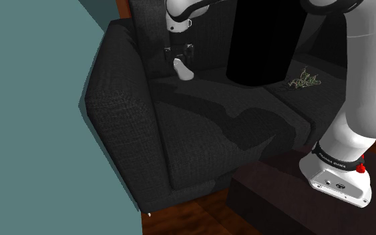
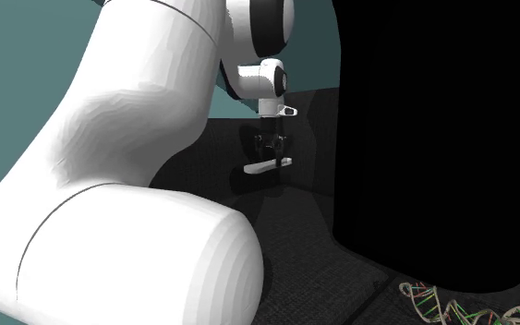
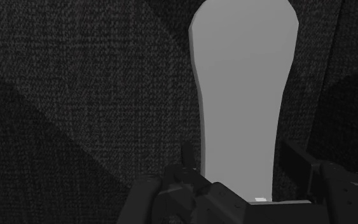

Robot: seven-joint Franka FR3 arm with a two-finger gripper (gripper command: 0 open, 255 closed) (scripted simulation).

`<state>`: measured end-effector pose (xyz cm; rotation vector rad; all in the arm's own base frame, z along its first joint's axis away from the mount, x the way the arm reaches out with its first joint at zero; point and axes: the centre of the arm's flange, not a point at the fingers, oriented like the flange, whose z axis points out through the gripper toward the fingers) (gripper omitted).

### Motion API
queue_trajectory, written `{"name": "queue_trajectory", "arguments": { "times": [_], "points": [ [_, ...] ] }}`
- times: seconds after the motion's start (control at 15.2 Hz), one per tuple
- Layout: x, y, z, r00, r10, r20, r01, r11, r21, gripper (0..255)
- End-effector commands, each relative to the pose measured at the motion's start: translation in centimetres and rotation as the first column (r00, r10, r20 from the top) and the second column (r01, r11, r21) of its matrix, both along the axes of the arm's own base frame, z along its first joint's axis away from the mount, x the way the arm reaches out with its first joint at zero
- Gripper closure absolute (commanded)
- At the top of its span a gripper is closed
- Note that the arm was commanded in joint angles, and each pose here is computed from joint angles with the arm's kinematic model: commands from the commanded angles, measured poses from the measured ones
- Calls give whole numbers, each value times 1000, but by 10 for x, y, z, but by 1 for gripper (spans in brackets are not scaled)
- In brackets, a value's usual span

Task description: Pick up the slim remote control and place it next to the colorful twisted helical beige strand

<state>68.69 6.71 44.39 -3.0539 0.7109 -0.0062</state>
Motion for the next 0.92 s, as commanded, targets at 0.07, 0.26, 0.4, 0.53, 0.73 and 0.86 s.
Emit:
{"name": "queue_trajectory", "arguments": {
  "times": [0.07, 0.26, 0.4, 0.53, 0.73, 0.86],
  "points": [
    [0, 0, 16, 1000, 0, 0, 0, 1000, 0, 255],
    [0, 0, 29, 1000, 0, 0, 0, 1000, 0, 255],
    [-23, -13, 29, 1000, 0, 0, 0, 1000, 0, 255],
    [-46, -26, 30, 1000, 0, 0, 0, 1000, 0, 255],
    [-81, -45, 30, 1000, 0, 0, 0, 1000, 0, 255],
    [-104, -57, 30, 1000, 0, 0, 0, 1000, 0, 255]
  ]
}}
